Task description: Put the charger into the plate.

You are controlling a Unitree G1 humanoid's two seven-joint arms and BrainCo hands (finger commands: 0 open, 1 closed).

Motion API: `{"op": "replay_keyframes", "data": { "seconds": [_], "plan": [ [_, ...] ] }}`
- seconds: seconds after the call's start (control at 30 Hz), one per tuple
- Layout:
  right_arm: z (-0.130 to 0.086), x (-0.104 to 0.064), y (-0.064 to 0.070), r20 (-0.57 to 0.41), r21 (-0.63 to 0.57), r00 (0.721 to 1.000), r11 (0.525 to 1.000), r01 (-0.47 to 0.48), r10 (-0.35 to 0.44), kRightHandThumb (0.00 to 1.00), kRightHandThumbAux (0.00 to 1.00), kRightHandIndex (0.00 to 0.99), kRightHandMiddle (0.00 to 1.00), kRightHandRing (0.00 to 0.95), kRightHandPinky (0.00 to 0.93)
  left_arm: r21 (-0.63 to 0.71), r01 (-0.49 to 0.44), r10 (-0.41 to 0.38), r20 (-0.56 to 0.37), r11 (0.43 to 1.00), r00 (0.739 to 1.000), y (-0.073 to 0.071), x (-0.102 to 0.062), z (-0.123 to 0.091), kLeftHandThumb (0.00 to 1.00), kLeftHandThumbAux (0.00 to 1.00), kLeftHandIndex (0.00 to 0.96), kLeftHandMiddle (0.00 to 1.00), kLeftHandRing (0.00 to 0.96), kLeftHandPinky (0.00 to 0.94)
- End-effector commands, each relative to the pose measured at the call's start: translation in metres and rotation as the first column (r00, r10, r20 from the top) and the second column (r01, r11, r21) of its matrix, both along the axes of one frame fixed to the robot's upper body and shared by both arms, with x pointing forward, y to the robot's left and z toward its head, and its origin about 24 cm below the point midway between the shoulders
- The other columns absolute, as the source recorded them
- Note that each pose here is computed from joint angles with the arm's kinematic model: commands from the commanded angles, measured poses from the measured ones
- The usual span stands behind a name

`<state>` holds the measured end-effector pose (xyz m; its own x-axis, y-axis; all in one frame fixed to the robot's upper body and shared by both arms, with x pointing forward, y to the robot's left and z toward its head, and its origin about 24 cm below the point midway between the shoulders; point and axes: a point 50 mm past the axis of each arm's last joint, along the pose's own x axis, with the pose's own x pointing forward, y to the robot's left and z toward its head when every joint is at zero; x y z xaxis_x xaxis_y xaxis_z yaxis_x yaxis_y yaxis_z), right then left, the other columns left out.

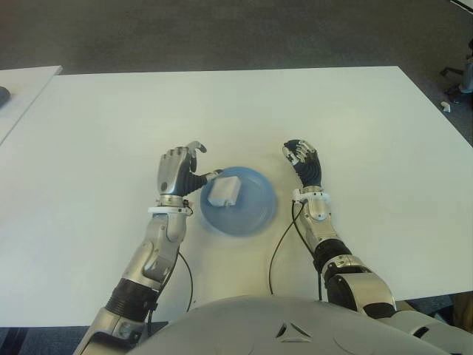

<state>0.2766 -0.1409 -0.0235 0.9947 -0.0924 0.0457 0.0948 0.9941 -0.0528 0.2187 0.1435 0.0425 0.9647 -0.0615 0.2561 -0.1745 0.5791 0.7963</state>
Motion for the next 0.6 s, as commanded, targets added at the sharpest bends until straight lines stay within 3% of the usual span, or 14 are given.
{"op": "replay_keyframes", "data": {
  "seconds": [0.03,0.33,0.6],
  "plan": [
    [-0.069,-0.067,-0.005,-0.352,-0.017,0.935,0.999,0.045,-0.048,0.0,0.604,0.347,0.388,0.322,0.275,0.013,0.086,-0.085,-0.032,0.996,0.996,-0.009,-0.006,-0.006,0.752,0.694,0.444,0.857,0.859,0.868],
    [-0.07,-0.068,-0.005,-0.356,-0.025,0.933,0.999,0.043,-0.049,0.0,0.592,0.341,0.387,0.32,0.261,0.027,0.17,-0.169,-0.038,0.985,0.985,-0.02,-0.01,-0.009,0.753,0.693,0.444,0.855,0.858,0.865],
    [-0.069,-0.068,-0.003,-0.35,-0.017,0.936,0.999,0.043,-0.046,0.0,0.597,0.349,0.394,0.331,0.268,0.043,0.199,-0.196,-0.064,0.979,0.979,-0.027,-0.011,-0.013,0.753,0.693,0.444,0.847,0.85,0.862]
  ]
}}
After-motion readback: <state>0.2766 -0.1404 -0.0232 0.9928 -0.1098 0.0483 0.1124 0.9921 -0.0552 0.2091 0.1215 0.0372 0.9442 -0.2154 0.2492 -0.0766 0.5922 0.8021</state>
